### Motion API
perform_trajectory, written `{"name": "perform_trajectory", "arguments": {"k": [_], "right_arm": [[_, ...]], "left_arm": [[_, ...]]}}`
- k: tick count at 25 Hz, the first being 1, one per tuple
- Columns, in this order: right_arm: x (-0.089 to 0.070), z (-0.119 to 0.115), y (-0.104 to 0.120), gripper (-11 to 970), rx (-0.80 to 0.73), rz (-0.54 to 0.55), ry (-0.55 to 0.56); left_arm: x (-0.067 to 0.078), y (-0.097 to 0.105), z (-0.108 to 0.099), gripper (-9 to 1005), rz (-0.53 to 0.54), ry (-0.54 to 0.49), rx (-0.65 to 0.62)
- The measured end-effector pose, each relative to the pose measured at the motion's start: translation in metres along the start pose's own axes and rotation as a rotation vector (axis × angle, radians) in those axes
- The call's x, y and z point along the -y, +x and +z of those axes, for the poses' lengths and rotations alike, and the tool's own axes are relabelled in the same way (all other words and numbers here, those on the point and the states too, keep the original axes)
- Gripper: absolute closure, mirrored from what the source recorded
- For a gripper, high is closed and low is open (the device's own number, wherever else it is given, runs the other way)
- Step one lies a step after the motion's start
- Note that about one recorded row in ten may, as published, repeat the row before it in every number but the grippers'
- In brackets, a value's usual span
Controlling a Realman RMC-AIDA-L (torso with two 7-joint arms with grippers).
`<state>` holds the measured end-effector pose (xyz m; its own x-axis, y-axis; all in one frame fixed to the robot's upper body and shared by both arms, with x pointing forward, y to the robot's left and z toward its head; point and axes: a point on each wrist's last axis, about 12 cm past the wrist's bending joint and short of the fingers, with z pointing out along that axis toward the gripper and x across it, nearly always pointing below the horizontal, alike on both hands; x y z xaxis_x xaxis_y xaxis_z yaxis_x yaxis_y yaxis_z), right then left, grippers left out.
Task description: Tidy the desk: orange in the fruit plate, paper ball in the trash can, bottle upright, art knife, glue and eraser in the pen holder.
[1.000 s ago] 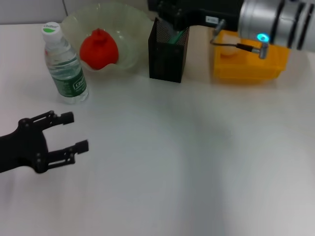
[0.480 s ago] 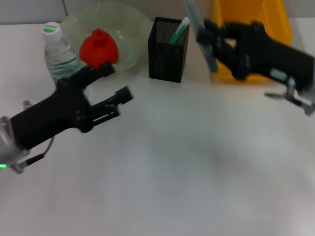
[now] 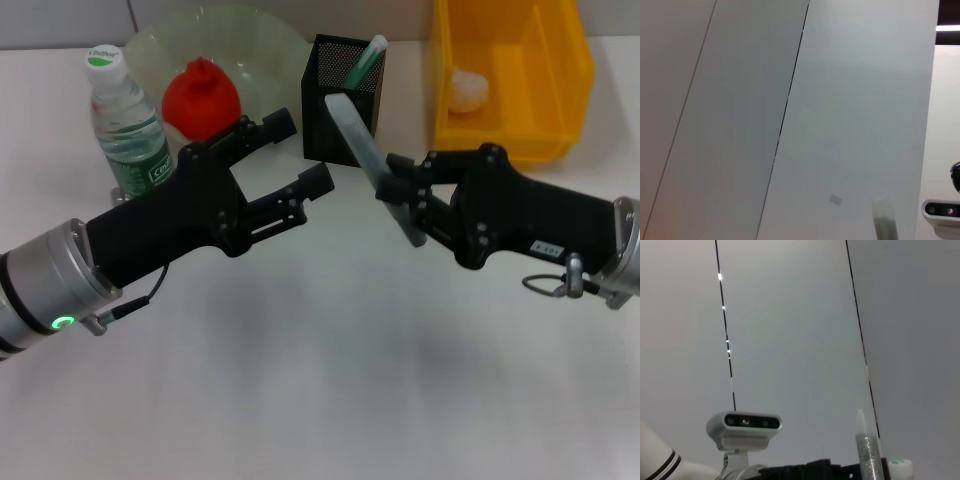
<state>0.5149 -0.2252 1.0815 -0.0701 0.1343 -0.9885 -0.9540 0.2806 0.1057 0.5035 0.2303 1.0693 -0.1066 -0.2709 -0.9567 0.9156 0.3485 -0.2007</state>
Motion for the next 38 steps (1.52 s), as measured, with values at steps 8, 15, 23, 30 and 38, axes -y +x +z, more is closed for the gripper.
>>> {"name": "perform_trajectory", "arguments": {"k": [8, 15, 23, 30, 38], "right_arm": [[-0.005, 0.003, 0.013, 834, -0.015, -0.020, 0.022], [-0.005, 0.006, 0.015, 836, -0.021, -0.035, 0.022], [-0.007, 0.009, 0.017, 838, -0.038, -0.046, 0.005], [-0.008, 0.010, 0.017, 837, -0.035, -0.056, 0.003], [-0.008, 0.009, 0.017, 837, -0.030, -0.055, 0.005]], "left_arm": [[0.003, 0.007, 0.006, 265, 0.008, -0.002, -0.009], [0.005, 0.007, 0.008, 319, -0.003, 0.007, -0.002], [0.006, 0.009, 0.013, 419, -0.021, 0.019, -0.003], [0.006, 0.009, 0.014, 507, -0.025, 0.021, -0.004], [0.006, 0.009, 0.014, 692, -0.029, 0.020, -0.005]]}}
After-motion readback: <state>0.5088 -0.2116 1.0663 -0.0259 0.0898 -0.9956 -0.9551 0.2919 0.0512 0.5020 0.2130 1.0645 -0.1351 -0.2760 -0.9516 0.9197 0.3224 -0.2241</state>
